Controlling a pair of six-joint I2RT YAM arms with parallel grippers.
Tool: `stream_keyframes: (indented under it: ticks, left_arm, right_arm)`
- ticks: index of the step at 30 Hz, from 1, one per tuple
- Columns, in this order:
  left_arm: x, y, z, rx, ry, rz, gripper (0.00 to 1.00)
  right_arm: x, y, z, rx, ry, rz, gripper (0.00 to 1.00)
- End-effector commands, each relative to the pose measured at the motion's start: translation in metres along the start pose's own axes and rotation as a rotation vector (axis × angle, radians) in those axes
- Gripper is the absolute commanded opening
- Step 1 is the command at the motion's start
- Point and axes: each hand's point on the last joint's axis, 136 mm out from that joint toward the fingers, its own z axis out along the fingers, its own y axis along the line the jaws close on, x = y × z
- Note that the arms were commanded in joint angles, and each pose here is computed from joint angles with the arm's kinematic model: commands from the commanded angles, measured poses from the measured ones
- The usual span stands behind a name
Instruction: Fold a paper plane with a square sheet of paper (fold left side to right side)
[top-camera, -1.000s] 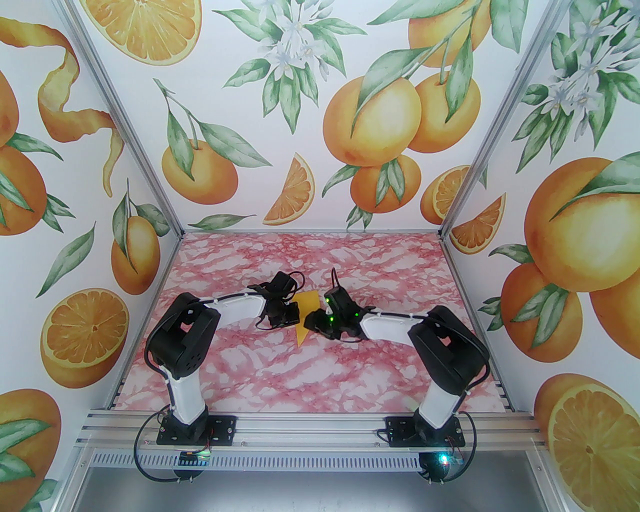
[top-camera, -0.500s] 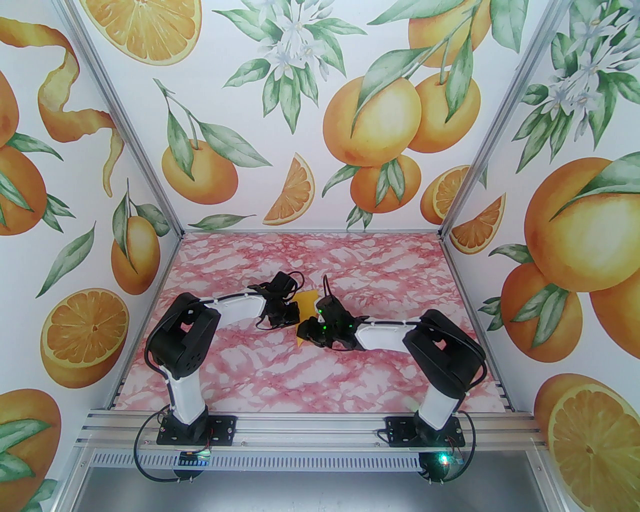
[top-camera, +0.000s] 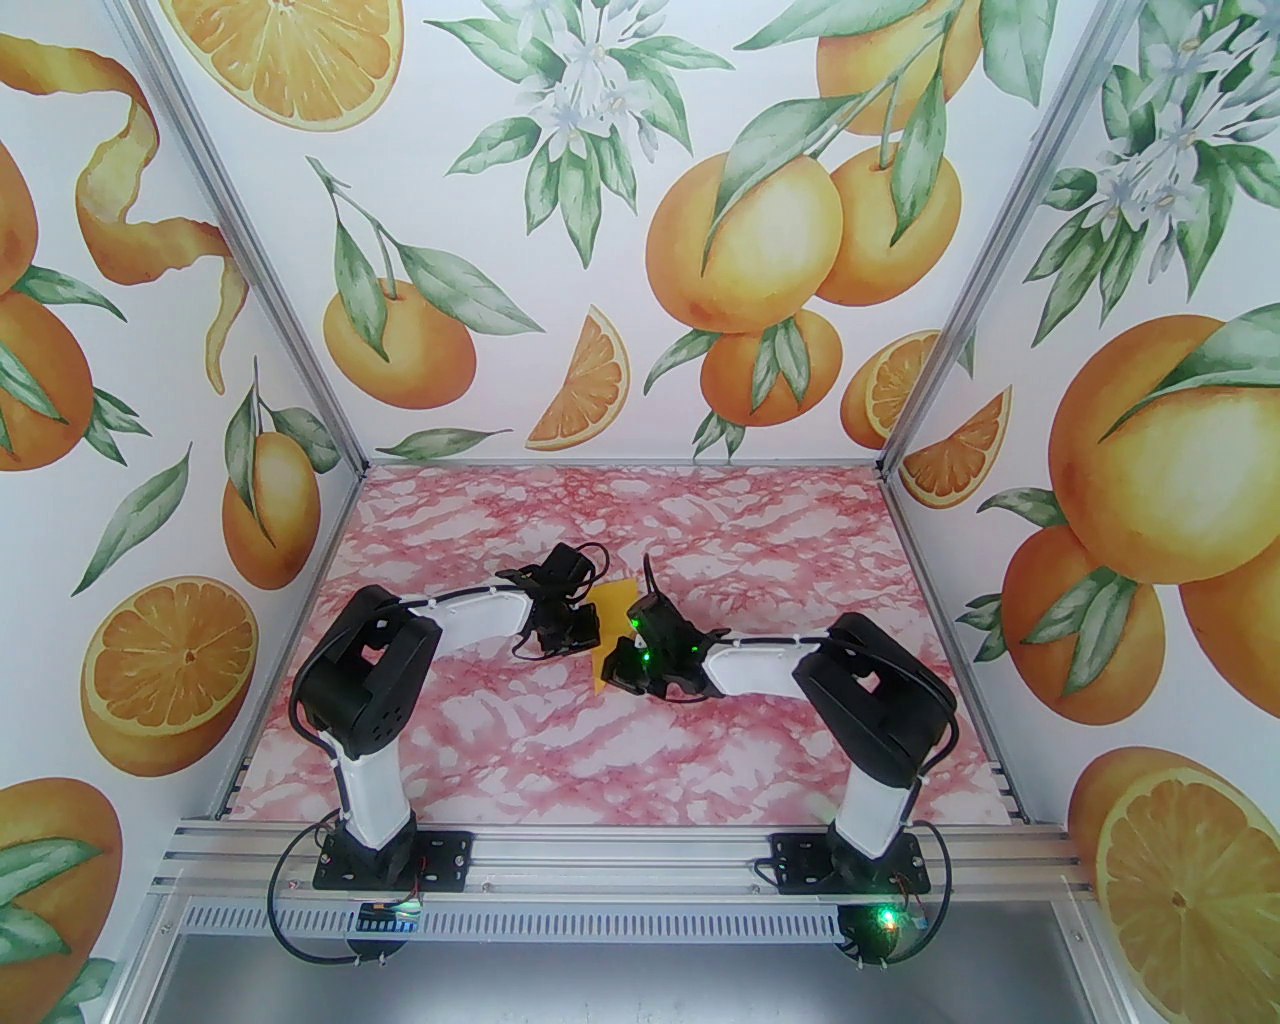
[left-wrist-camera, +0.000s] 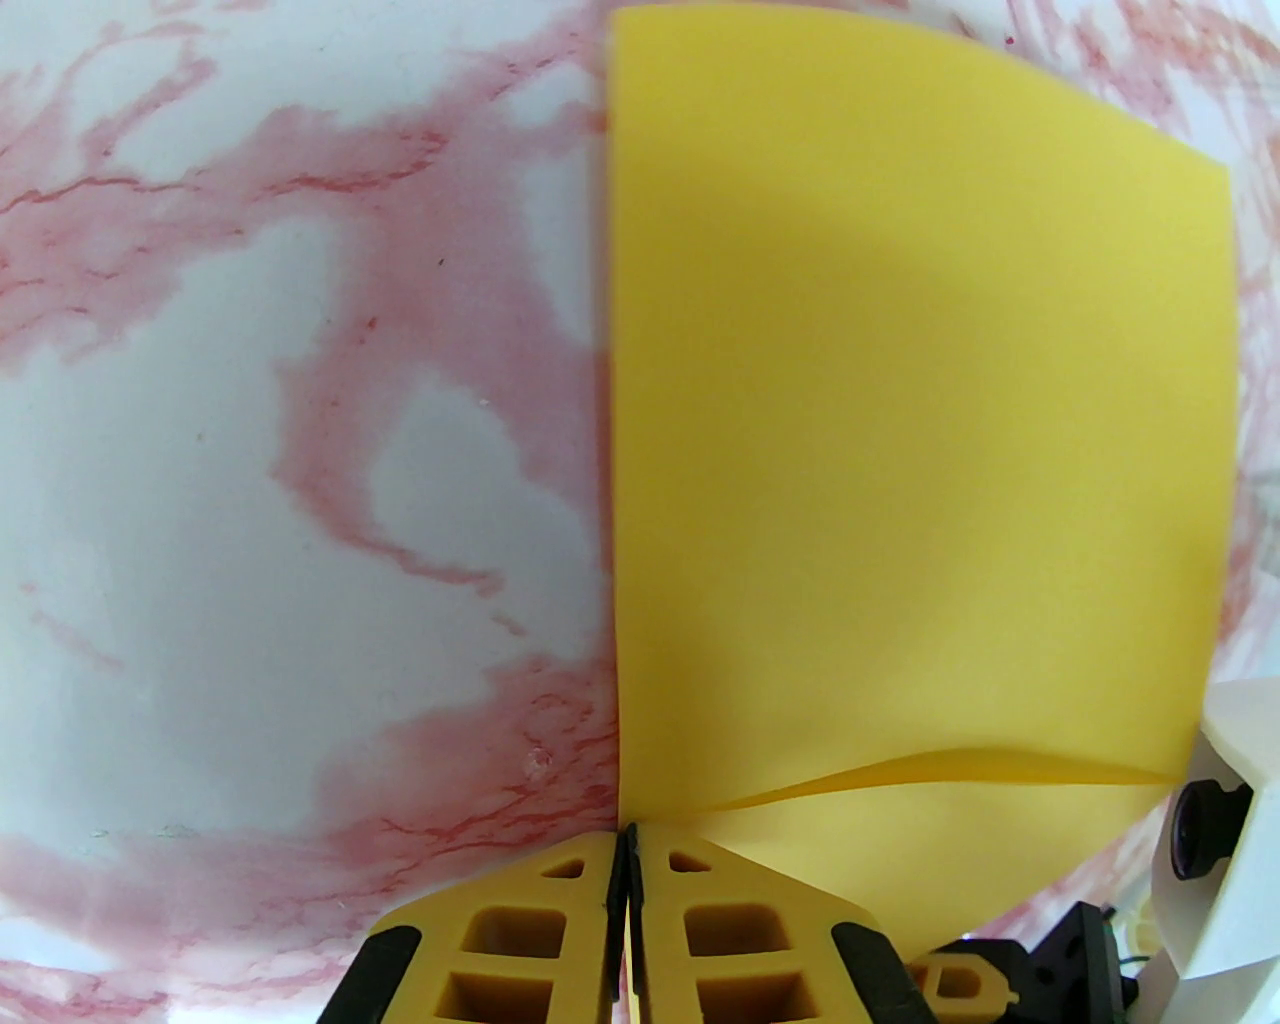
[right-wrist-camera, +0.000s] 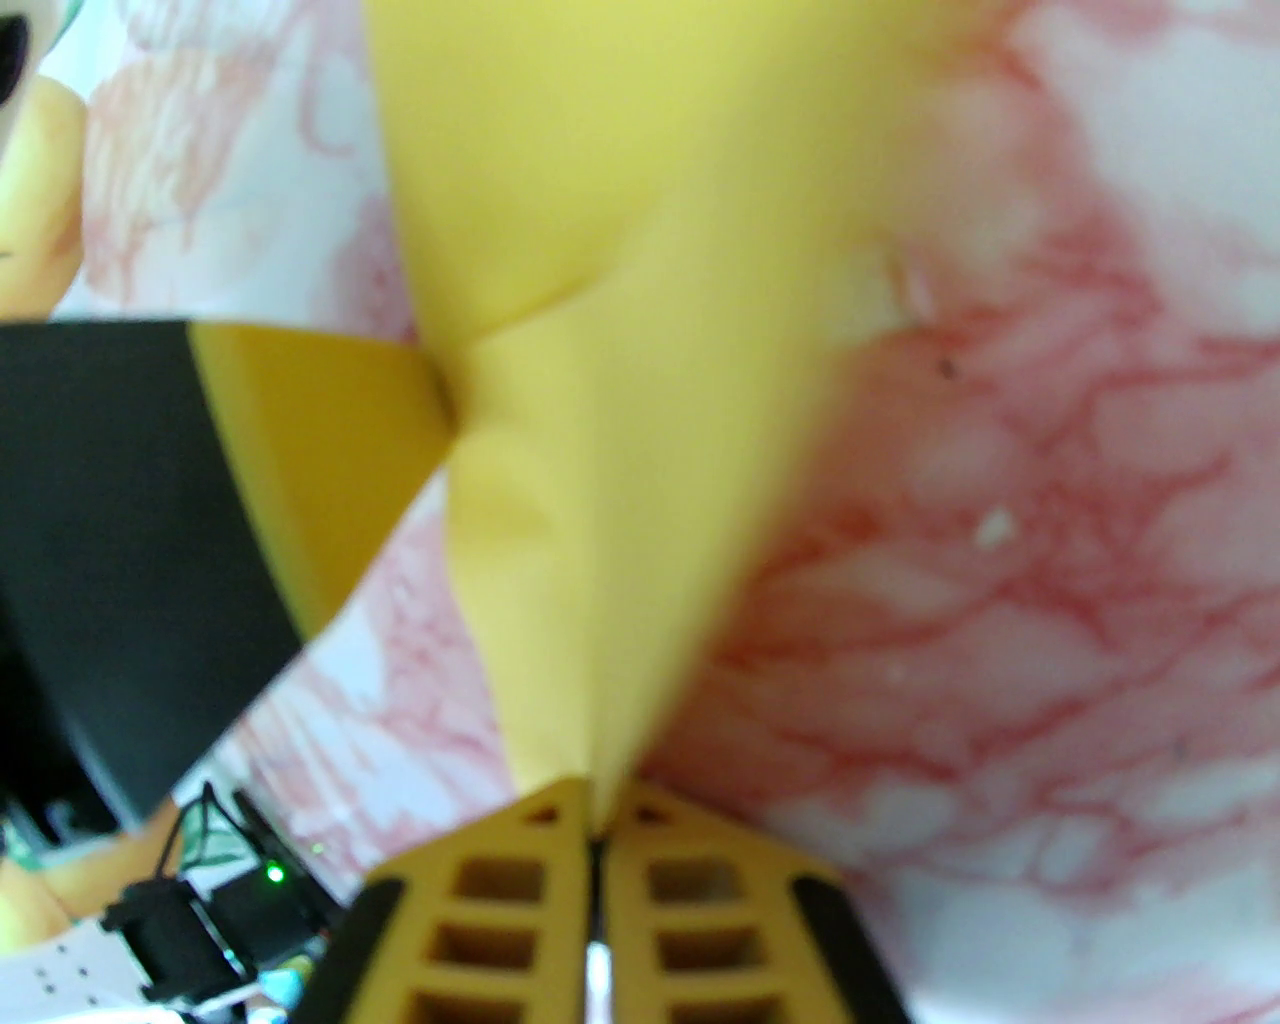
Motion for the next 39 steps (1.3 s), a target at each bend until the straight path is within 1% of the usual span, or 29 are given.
stream_keyframes:
  ticks: [1,6,10,14,17,18,19,22,25,34,38,39]
  left_arm:
    - [0.026,0.0,0.035,0.002,0.072,0.015,0.11]
    - [0.026,0.0,0.035,0.002,0.071,0.014,0.11]
    - [0.026,0.0,0.034,0.002,0.072,0.015,0.11]
    - [0.025,0.001,0.035,-0.004,0.072,0.018,0.11]
    - [0.025,0.001,0.035,-0.005,0.073,0.021,0.11]
    - [0.025,0.001,0.035,-0.005,0.072,0.023,0.11]
    - [0.025,0.003,0.036,-0.016,0.075,0.026,0.11]
    - [0.025,0.005,0.038,-0.026,0.077,0.035,0.11]
    - [0.025,0.005,0.039,-0.028,0.079,0.039,0.11]
    - [0.023,0.002,0.038,-0.025,0.08,0.05,0.11]
    - [0.022,0.001,0.038,-0.024,0.079,0.057,0.11]
    - [0.022,0.001,0.038,-0.025,0.08,0.057,0.11]
  right_arm:
    - [-0.001,-0.01,0.004,0.075,-0.007,-0.017,0.0]
    - [0.001,-0.014,0.008,0.123,0.012,-0.021,0.0]
    - [0.002,-0.014,0.008,0.127,0.016,-0.022,0.01]
    - [-0.002,-0.004,0.002,0.098,-0.004,-0.039,0.17]
    - [-0.003,-0.002,0.001,0.094,-0.008,-0.042,0.2]
    - [-0.005,0.001,-0.002,0.087,-0.018,-0.053,0.26]
    - [-0.012,0.008,-0.01,0.066,-0.043,-0.072,0.34]
    - [-0.025,0.011,-0.022,0.028,-0.077,-0.069,0.4]
    - [-0.035,0.008,-0.029,0.015,-0.097,-0.057,0.43]
    - [-0.065,-0.01,-0.04,0.0,-0.141,-0.01,0.42]
    - [-0.072,-0.01,-0.041,-0.019,-0.15,-0.005,0.37]
    - [-0.073,-0.009,-0.041,-0.024,-0.149,-0.008,0.34]
